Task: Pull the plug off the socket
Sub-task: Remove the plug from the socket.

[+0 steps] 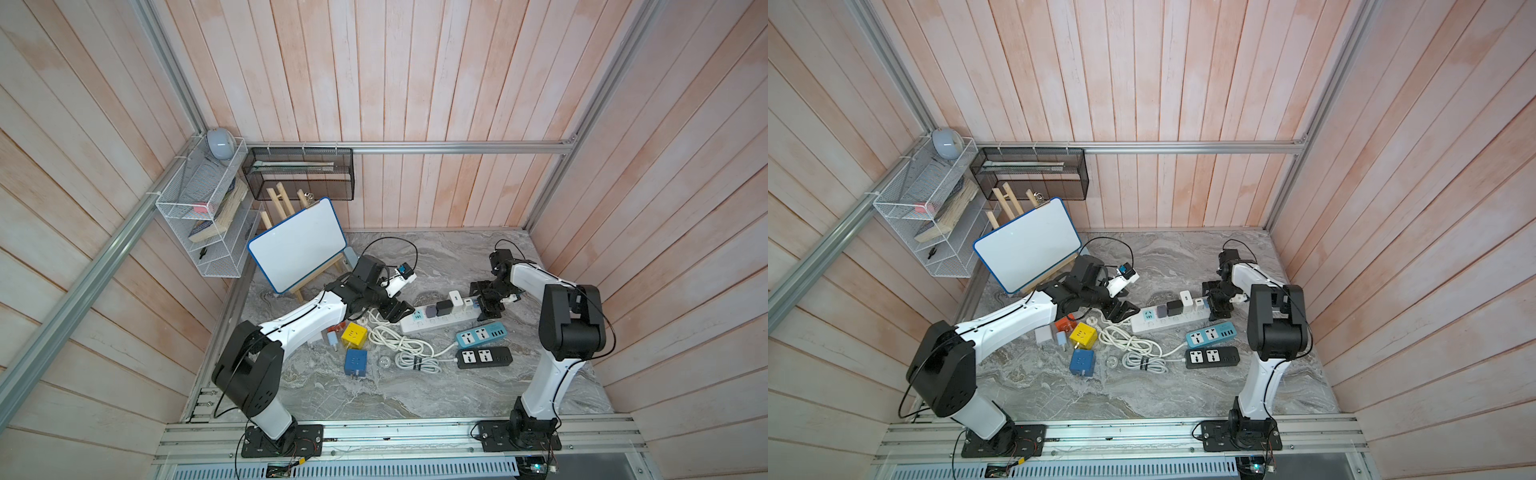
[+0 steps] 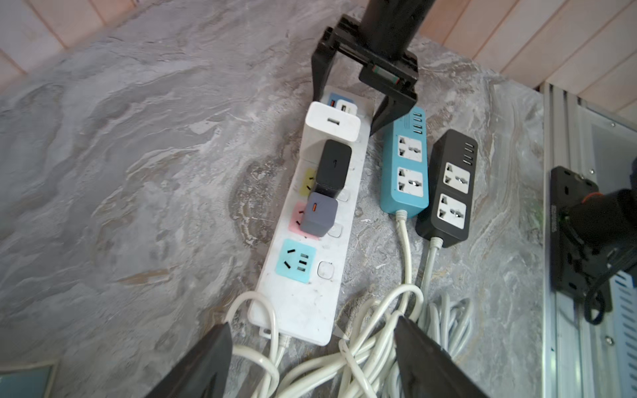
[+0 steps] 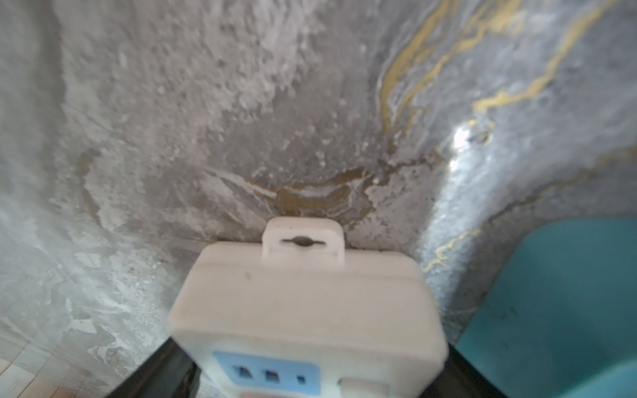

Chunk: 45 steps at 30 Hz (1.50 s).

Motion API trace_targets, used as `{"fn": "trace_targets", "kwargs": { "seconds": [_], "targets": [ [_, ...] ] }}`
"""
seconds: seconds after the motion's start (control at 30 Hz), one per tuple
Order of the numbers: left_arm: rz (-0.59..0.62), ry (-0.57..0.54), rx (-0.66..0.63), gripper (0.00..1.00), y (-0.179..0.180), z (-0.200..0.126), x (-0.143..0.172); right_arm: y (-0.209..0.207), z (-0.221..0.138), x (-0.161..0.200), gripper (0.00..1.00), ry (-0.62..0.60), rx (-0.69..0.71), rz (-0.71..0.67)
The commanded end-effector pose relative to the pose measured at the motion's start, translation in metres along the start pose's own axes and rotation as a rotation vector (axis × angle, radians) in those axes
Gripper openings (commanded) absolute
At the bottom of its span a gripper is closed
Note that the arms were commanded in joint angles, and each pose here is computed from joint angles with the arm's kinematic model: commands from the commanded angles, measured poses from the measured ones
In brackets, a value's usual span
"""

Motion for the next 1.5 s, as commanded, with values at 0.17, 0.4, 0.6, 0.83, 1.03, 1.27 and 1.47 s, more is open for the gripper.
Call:
{"fn": "trace_targets", "kwargs": {
  "seconds": [0.17,0.4,0.6,0.83,1.03,1.27,1.47],
  "targets": [
    [0.278,-0.081,0.065,0.73,-0.006,0.049,-0.013,0.001,0.027,-0.013,0.0,-0.046,0.017,-0.004],
    [0.294,-0.063,0.033,0.7,0.004,0.083,-0.006,0.002,0.027,-0.013,0.0,-0.043,0.025,-0.003],
    [0.29,-0.059,-0.013,0.69,0.015,0.105,-0.006,0.002,0.028,-0.014,0.0,-0.041,0.03,-0.001],
    [0.276,-0.056,0.046,0.66,0.009,0.116,-0.004,0.003,0.029,-0.014,0.0,-0.038,0.034,0.0],
    [0.262,-0.034,0.068,0.57,0.005,0.123,0.004,0.005,0.029,-0.014,0.0,-0.035,0.031,-0.001],
    [0.238,-0.019,0.061,0.52,0.006,0.129,0.011,0.005,0.029,-0.015,0.0,-0.036,0.035,0.0],
    [0.234,-0.02,0.059,0.46,0.006,0.131,0.01,0.005,0.03,-0.015,0.0,-0.034,0.036,0.001]
  ]
}}
Point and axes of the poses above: each gripper's point midway between its finger pads, its own z axis out along the fingers, its own y axis along the line the jaws close on, x = y × z, the point moved 6 cm from there along -z, back along the fingers, and after that the axes turned 9 degrees about -z, right-handed, at the moved point
